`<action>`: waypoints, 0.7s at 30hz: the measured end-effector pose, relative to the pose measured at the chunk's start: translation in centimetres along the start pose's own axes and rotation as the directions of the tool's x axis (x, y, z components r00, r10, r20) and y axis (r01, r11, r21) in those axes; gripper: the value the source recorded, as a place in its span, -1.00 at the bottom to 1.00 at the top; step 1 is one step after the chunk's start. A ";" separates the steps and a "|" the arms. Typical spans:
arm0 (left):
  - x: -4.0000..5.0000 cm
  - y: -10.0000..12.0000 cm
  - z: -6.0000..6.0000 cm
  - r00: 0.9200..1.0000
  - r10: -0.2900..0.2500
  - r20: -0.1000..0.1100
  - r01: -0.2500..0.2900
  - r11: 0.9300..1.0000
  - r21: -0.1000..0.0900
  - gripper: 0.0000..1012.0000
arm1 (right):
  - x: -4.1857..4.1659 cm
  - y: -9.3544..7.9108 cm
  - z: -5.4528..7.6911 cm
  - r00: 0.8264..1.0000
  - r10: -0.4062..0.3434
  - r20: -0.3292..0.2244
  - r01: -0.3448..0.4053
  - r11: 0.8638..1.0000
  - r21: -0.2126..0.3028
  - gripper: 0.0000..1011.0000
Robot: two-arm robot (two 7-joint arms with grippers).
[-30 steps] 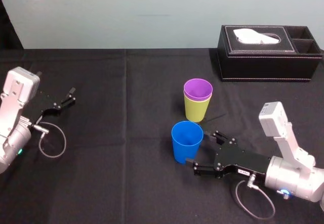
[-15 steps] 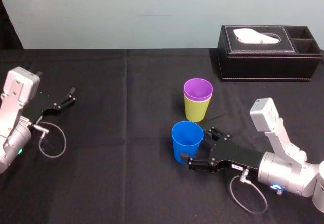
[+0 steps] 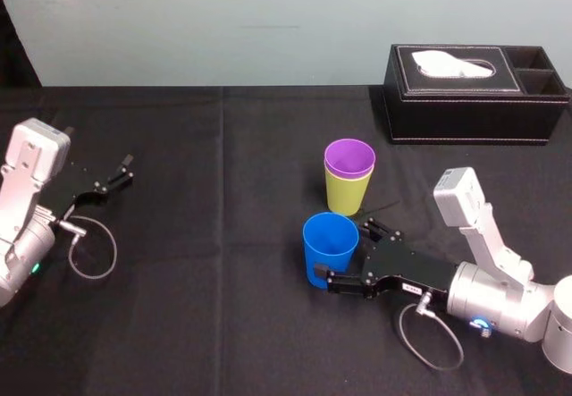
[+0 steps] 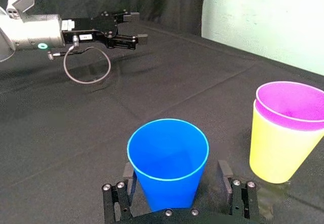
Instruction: Stack the three plastic cups sequentially using one hand.
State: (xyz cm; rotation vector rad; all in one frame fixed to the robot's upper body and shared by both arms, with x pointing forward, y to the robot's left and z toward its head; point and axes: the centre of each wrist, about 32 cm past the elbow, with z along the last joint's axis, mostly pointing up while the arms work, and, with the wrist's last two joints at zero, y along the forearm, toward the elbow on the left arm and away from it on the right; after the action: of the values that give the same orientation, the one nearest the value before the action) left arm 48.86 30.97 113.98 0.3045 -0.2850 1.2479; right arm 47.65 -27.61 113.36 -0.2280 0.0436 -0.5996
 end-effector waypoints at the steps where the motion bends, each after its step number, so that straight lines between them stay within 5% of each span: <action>1: 0.00 0.0 0.0 1.000 0.000 0.000 0.000 1.000 0.000 1.00 | 0.01 0.0 0.0 1.000 -0.001 0.000 0.001 1.000 0.001 0.98; 21: 0.00 0.0 0.0 1.000 0.000 0.000 0.000 1.000 0.000 1.00 | -0.08 1.2 0.3 1.000 0.005 -0.006 -0.005 1.000 0.021 0.98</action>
State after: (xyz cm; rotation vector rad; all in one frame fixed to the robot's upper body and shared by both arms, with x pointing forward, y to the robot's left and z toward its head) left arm 48.86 30.97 113.98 0.3045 -0.2851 1.2479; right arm 48.29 -26.53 113.33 -0.2062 0.0436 -0.5953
